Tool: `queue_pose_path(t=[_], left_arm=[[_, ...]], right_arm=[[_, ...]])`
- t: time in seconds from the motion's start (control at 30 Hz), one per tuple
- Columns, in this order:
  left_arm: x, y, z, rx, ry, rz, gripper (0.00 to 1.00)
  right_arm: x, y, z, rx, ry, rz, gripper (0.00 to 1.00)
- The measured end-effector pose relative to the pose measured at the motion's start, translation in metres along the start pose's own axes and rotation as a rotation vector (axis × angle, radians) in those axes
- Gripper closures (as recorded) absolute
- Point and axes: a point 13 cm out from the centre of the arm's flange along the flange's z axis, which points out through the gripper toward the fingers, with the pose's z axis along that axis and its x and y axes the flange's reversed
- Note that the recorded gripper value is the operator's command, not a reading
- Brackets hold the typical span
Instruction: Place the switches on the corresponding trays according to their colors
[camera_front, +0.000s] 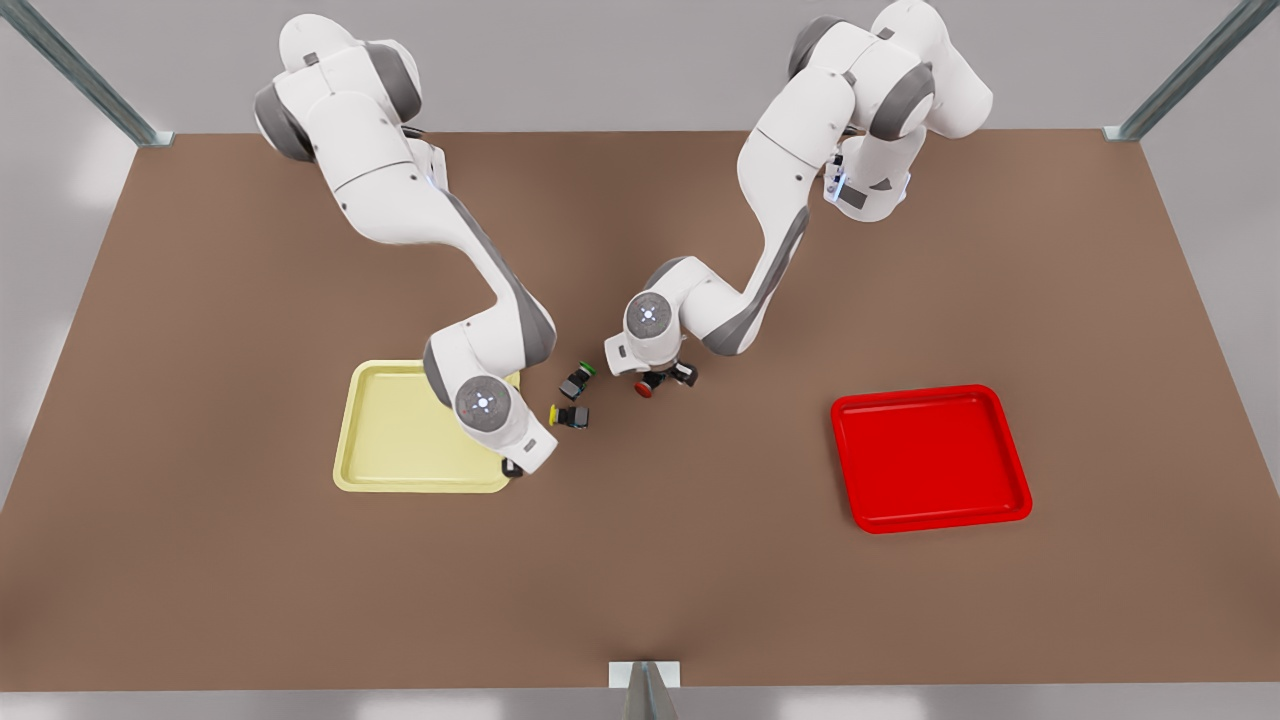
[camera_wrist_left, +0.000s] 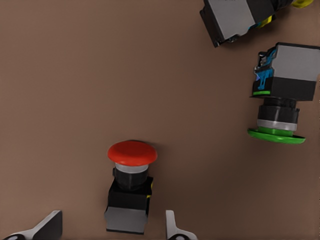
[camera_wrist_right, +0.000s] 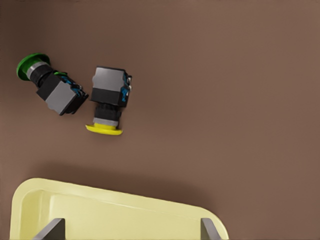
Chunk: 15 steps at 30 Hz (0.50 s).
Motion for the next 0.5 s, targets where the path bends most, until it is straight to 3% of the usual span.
queue_pose_path(t=[0.23, 0.5], left_arm=[[0.001, -0.002, 0.013, 0.009, -0.002, 0.005, 0.00], [-0.001, -0.005, 0.018, 0.013, -0.017, 0.015, 0.00]], right_arm=[[-0.021, 0.022, 0.049, -0.052, -0.083, -0.005, 0.00], [-0.035, 0.027, 0.082, -0.007, -0.146, 0.000, 0.00]])
